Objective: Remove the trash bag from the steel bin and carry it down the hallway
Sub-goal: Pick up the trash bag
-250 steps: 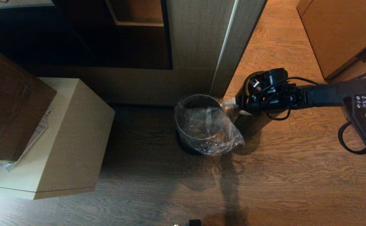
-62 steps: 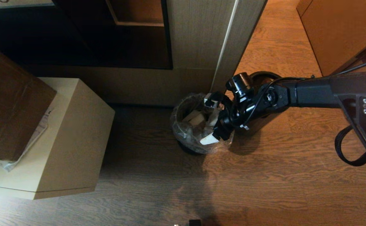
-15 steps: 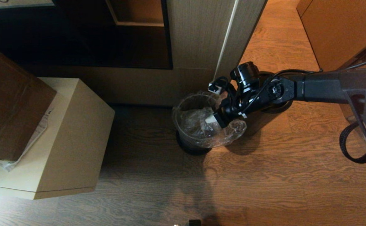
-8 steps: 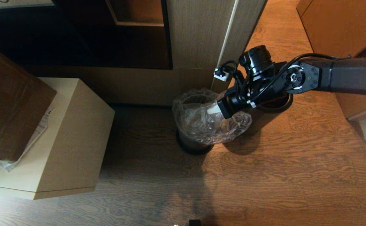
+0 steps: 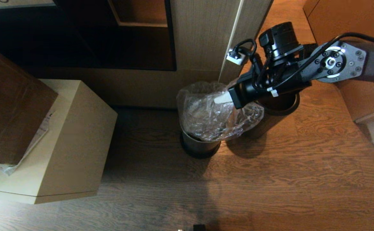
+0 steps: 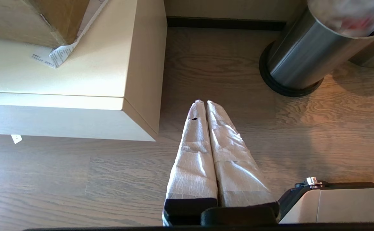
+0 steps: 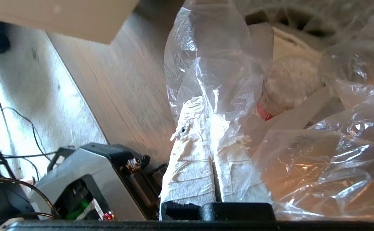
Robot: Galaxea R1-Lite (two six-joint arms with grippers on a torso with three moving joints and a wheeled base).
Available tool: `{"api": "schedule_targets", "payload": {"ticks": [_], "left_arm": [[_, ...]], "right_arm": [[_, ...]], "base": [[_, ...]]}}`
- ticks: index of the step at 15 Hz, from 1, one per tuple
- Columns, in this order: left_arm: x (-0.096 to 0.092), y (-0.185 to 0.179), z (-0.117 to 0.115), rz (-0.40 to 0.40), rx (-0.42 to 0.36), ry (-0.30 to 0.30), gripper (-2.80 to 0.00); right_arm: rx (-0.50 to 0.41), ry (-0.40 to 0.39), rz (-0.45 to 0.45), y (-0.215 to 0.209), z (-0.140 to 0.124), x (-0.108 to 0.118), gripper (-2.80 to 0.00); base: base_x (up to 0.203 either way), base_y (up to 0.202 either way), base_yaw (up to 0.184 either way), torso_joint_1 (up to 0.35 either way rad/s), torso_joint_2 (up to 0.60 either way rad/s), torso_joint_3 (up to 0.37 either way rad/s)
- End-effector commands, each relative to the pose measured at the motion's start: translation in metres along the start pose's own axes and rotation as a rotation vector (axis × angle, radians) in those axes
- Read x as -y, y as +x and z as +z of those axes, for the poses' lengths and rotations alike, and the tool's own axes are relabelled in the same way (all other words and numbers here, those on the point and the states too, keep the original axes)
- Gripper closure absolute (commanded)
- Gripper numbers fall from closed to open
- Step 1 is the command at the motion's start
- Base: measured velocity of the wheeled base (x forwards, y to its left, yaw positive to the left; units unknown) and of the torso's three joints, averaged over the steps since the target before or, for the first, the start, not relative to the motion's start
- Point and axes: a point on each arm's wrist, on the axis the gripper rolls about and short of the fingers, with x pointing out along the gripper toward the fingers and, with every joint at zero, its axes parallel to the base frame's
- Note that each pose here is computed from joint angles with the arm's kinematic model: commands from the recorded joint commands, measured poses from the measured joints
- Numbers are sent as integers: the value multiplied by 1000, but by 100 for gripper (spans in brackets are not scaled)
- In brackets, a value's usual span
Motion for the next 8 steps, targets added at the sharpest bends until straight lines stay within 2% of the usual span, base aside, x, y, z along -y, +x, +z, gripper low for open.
{"api": "schedule_targets", "payload": {"ticks": [1,8], "left_arm": [[0,1,-3,1,-11,0,0],[0,1,-3,1,-11,0,0]], "right_arm": [[37,-15,-4,-17,9,-6,0],[142,-69,-3,-70,31,-35,0]], "base": [[0,0,0,0,0,0],[0,0,0,0,0,0]]}}
